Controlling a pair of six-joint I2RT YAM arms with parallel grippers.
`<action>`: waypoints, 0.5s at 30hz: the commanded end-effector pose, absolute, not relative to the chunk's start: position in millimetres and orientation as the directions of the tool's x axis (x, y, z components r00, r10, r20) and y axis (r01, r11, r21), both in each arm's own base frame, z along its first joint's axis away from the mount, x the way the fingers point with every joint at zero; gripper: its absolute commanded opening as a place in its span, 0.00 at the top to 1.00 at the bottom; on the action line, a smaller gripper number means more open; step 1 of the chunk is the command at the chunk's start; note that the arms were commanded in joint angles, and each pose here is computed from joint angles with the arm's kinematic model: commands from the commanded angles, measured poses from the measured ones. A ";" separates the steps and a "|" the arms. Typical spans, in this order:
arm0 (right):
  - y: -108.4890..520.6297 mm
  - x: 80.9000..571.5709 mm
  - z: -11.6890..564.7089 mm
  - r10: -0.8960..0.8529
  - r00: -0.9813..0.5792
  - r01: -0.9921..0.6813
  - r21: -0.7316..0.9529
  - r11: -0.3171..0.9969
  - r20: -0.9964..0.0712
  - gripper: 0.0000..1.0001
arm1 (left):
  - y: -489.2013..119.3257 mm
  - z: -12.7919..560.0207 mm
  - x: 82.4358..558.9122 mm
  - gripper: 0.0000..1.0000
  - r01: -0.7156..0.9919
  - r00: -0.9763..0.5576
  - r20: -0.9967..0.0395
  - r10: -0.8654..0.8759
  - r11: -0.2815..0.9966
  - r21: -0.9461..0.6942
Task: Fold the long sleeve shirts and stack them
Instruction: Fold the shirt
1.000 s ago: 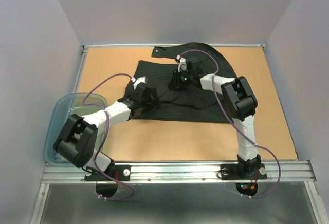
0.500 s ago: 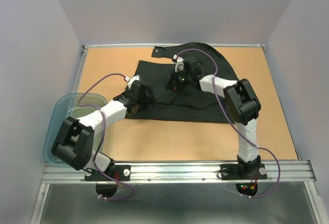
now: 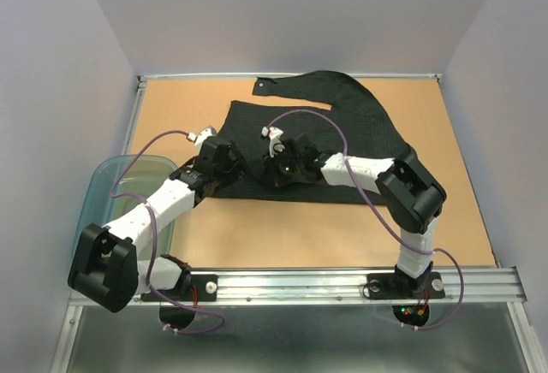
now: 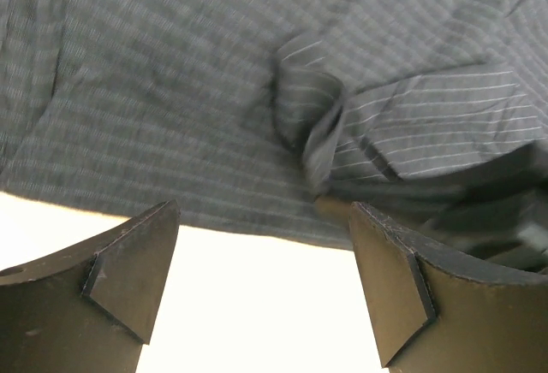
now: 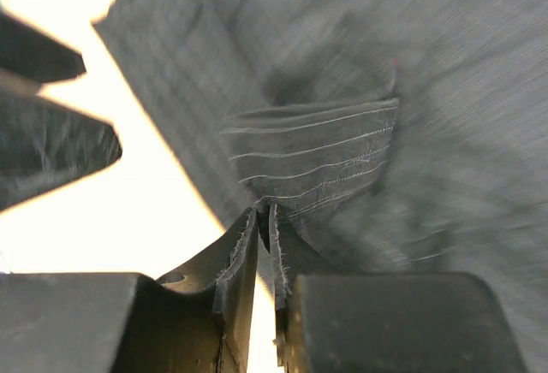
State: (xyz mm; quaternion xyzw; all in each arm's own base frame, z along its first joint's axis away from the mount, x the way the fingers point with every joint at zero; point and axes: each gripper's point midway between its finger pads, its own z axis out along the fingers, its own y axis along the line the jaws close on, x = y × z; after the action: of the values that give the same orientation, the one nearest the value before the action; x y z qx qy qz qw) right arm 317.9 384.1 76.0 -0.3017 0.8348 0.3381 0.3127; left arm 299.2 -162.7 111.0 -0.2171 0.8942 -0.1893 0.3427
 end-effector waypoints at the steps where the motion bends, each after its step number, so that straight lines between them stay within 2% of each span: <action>1: 392.8 291.2 77.6 -0.311 -0.608 -0.733 0.366 0.573 -0.731 0.83 | -154.4 109.2 288.1 0.08 -0.311 -0.640 -0.501 -0.582 0.793 -0.524; 6: 389.5 269.7 85.0 -0.316 -0.611 -0.737 0.375 0.563 -0.726 0.81 | -152.8 112.6 285.3 0.08 -0.312 -0.625 -0.499 -0.600 0.778 -0.545; 9: 378.7 267.8 111.1 -0.290 -0.580 -0.742 0.347 0.574 -0.761 0.75 | -159.0 107.8 286.2 0.08 -0.290 -0.647 -0.490 -0.584 0.783 -0.551; 13: 351.8 275.9 128.5 -0.255 -0.560 -0.689 0.272 0.671 -0.789 0.55 | -171.1 95.6 288.2 0.09 -0.244 -0.699 -0.476 -0.534 0.803 -0.543; 15: 339.4 280.9 135.1 -0.231 -0.550 -0.653 0.241 0.718 -0.802 0.52 | -174.9 84.1 288.4 0.09 -0.239 -0.728 -0.460 -0.508 0.817 -0.524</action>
State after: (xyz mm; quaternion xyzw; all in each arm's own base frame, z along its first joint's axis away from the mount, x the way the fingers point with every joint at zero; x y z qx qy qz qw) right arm 267.6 364.5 116.3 -0.3016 0.8315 0.3165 0.3427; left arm 287.0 -165.0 97.5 -0.2343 0.8920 -0.2131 0.3225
